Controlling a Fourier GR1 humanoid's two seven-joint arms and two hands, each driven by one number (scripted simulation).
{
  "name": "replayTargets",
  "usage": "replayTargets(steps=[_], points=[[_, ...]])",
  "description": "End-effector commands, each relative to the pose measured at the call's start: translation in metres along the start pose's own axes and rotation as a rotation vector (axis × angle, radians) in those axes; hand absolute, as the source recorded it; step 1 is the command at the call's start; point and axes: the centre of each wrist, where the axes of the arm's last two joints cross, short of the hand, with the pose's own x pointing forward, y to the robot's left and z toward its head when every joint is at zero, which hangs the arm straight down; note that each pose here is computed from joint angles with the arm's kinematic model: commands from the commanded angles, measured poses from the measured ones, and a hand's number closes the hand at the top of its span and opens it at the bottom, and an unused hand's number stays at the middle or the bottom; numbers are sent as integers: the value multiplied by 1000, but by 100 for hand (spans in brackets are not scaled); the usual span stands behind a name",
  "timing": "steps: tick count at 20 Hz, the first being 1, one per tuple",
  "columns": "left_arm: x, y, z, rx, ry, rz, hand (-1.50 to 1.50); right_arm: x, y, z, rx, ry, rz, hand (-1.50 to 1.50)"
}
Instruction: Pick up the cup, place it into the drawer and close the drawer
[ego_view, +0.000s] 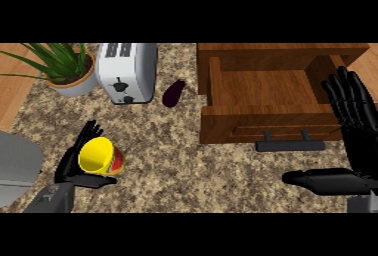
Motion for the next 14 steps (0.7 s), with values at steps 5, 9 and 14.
replayTargets(steps=[5,9,14], points=[[-3,-13,-7,-112,-124,211,-150,-2,6,0,-1,10,-24,-150],[-3,-28,-18,-175,-111,290,150,-4,-6,-3,2,11,-16,-150],[-4,-42,-27,-234,-118,383,150,-6,3,-4,4,16,9,-150]])
